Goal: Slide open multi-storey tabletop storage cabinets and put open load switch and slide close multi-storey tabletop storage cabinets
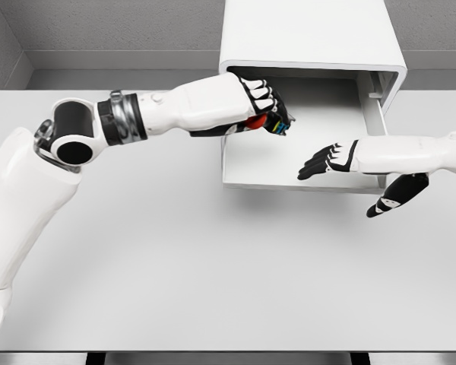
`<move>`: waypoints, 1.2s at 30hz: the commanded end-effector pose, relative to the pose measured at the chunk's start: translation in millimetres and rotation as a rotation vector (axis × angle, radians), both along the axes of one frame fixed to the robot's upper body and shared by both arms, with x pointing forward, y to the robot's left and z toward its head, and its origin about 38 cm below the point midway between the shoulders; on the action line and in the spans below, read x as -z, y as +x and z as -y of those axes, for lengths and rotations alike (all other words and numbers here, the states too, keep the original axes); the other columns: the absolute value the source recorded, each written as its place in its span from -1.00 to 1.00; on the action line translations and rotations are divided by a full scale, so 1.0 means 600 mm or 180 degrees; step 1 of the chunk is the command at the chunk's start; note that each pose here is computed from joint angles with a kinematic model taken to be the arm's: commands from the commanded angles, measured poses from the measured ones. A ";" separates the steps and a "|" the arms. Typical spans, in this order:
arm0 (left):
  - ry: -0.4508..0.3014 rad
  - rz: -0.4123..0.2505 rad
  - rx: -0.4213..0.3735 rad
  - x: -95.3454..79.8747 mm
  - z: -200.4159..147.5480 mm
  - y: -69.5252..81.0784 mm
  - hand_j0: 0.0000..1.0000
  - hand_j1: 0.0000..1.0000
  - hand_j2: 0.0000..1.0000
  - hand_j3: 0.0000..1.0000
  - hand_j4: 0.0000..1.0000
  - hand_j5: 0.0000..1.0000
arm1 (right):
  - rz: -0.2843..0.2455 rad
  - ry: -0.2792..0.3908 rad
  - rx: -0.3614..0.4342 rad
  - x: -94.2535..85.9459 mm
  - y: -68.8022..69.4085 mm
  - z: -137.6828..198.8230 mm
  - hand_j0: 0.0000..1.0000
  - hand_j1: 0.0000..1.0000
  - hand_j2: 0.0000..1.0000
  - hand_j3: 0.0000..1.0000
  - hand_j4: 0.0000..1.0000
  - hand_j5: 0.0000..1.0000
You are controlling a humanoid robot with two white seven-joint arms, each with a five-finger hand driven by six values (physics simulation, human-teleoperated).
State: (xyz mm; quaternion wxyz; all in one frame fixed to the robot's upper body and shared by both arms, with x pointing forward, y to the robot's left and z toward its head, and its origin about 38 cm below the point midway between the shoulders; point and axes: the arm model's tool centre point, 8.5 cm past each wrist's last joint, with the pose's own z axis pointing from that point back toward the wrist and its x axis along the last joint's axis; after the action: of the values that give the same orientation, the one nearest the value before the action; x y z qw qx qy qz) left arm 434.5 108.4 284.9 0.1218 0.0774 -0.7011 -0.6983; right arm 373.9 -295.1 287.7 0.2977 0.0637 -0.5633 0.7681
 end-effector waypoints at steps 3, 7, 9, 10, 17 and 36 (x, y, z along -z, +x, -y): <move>0.0005 -0.0039 0.0055 0.007 0.013 -0.004 -0.24 -0.24 -0.24 -0.24 -0.24 -0.24 | -0.0034 0.0021 -0.0003 0.003 -0.001 -0.002 1.00 1.00 1.00 1.00 1.00 1.00; 0.0033 -0.0104 0.0064 0.019 0.021 -0.001 -0.17 -0.17 -0.17 -0.17 -0.17 -0.17 | -0.0034 0.0015 0.0011 0.003 -0.001 0.000 1.00 1.00 1.00 1.00 1.00 1.00; 0.0032 -0.0088 0.0038 0.013 0.018 0.006 0.20 0.20 0.20 0.20 0.20 0.20 | -0.0034 0.0019 0.0002 0.003 -0.001 -0.001 1.00 1.00 1.00 1.00 1.00 1.00; 0.0039 -0.0082 0.0028 0.011 0.017 0.009 0.32 0.32 0.32 0.32 0.32 0.32 | -0.0039 0.0016 0.0006 0.004 -0.001 -0.001 1.00 1.00 1.00 1.00 1.00 1.00; 0.0028 -0.0062 0.0029 0.005 0.019 0.012 0.92 0.92 0.92 0.92 0.92 0.92 | -0.0038 0.0015 0.0005 0.004 -0.001 -0.001 1.00 1.00 1.00 1.00 1.00 1.00; -0.0179 -0.0370 0.0197 -0.065 -0.163 -0.074 1.00 1.00 1.00 1.00 1.00 1.00 | -0.0032 -0.0016 0.0024 0.004 -0.002 0.004 1.00 1.00 1.00 1.00 1.00 1.00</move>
State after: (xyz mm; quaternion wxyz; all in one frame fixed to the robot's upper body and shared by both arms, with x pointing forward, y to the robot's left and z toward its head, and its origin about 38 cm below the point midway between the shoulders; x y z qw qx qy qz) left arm 401.8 174.7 295.4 0.1449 0.0099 -0.7148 -0.6841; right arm 371.8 -299.0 283.4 0.3036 0.0637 -0.5574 0.7701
